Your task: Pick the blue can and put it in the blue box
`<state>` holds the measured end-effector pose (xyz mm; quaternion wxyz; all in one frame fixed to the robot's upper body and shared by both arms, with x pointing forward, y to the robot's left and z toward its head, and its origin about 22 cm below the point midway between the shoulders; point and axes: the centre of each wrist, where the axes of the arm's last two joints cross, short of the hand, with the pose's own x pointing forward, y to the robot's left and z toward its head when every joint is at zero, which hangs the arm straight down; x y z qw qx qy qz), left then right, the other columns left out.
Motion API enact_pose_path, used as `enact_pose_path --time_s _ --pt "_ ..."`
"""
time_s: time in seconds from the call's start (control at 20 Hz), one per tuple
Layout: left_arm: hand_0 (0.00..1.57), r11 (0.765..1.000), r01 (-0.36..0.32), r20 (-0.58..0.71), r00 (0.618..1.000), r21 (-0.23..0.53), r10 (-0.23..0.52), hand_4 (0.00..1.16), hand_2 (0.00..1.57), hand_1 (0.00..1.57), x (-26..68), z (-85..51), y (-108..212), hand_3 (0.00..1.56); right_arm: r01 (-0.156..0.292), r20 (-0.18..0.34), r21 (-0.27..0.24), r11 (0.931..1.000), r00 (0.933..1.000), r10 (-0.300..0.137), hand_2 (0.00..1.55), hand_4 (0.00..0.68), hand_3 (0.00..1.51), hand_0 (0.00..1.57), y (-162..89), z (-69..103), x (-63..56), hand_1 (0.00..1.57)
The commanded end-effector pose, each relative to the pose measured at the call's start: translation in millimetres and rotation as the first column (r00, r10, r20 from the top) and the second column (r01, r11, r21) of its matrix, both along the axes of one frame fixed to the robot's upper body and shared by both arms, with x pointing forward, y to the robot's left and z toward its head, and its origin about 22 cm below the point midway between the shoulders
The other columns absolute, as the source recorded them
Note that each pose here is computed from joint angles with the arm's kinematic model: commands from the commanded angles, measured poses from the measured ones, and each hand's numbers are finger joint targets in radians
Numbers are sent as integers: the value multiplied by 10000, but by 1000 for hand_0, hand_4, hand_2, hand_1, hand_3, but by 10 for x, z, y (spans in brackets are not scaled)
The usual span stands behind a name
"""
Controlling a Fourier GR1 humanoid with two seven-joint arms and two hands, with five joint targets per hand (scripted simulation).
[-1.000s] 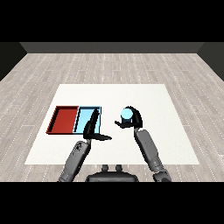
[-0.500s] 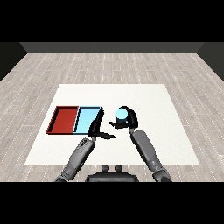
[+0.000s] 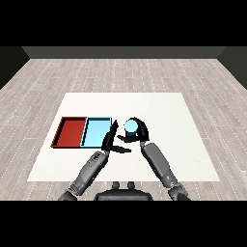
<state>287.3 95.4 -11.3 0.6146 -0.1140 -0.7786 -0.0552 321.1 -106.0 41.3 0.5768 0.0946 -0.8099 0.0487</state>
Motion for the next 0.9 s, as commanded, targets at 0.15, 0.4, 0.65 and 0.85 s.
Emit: enact_pose_path --time_s 0.15,0.4,0.65,0.85 --pt "0 9999 130 -456 9989 -60 -133 0 0 0 104 -74 -79 0 -149 16 -66 9999 9999 149 1463 553 1373 1437 -78 111 20 1437" --pt "0 9996 252 -421 9988 -118 -257 0 0 0 53 -10 -240 0 -328 139 -139 9994 9994 330 1463 559 1379 1432 51 -28 -34 1432" --pt "0 9997 220 -492 9986 120 -214 0 0 0 -34 -202 -248 0 -628 207 80 9980 9978 626 1465 558 1376 1433 71 61 -16 1433" --pt "0 9992 123 -360 9993 384 -109 0 0 0 155 -40 -326 0 -693 183 115 9975 9974 691 1463 552 1381 1428 58 -73 21 1428"
